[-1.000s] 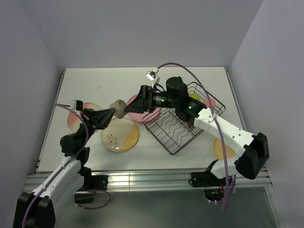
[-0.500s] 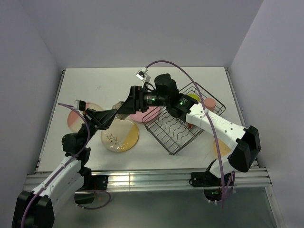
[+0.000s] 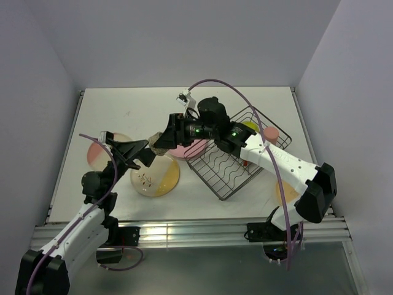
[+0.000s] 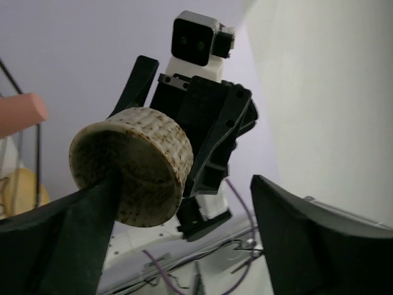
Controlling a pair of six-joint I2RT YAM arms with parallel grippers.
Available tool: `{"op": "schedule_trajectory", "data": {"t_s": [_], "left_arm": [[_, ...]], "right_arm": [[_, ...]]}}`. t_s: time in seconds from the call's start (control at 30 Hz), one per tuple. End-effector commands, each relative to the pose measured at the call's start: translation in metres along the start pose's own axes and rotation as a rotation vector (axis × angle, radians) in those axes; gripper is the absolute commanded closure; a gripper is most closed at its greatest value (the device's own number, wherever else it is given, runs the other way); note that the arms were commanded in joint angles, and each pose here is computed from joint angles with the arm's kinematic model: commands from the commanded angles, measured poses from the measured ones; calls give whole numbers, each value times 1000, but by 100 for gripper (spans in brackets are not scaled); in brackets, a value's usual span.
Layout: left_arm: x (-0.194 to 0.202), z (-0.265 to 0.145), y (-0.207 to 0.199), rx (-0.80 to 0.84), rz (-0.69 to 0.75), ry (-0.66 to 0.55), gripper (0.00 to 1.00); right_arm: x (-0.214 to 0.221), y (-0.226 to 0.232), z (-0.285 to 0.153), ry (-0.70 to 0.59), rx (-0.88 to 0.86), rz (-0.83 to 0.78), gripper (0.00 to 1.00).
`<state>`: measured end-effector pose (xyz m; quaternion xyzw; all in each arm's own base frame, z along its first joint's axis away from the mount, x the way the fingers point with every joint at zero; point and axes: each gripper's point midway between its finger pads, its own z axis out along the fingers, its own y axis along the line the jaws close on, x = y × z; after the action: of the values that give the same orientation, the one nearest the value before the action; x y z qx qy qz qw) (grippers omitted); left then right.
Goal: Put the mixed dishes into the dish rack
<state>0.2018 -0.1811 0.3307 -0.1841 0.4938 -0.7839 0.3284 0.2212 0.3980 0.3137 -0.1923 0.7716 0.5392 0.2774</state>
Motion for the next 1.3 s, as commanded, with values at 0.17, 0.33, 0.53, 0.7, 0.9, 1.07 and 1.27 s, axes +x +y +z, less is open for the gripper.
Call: {"op": "schedule_trajectory", "data": {"t_s": [0.17,0.33,0.53,0.7,0.9,1.07,1.27], "left_arm": [[-15,-4,40,-292,54,-99,1],[-35,-12,67,-573,142,-168,1],[-22,-6,74,-577,118,-72,2],[-20,-8,80,-573,109,-54,6],[-19,-10,83,-582,125,-44,8],[-18,-10,87,-597,135,-31,9],[-16,-10,95,-607,122,-7,9]], "right_arm": [[-23,-32,-39,-125,220,-75,100],[-33,-129,-83,-164,691,-68,100],[-26,-212,-128,-141,1065,-83,100],[-26,-252,-147,-130,1185,-87,100],[-20,-294,-158,-96,1282,-49,100],[-19,-317,-161,-93,1310,-24,100],[-12,-350,-154,-37,1358,-8,100]]}}
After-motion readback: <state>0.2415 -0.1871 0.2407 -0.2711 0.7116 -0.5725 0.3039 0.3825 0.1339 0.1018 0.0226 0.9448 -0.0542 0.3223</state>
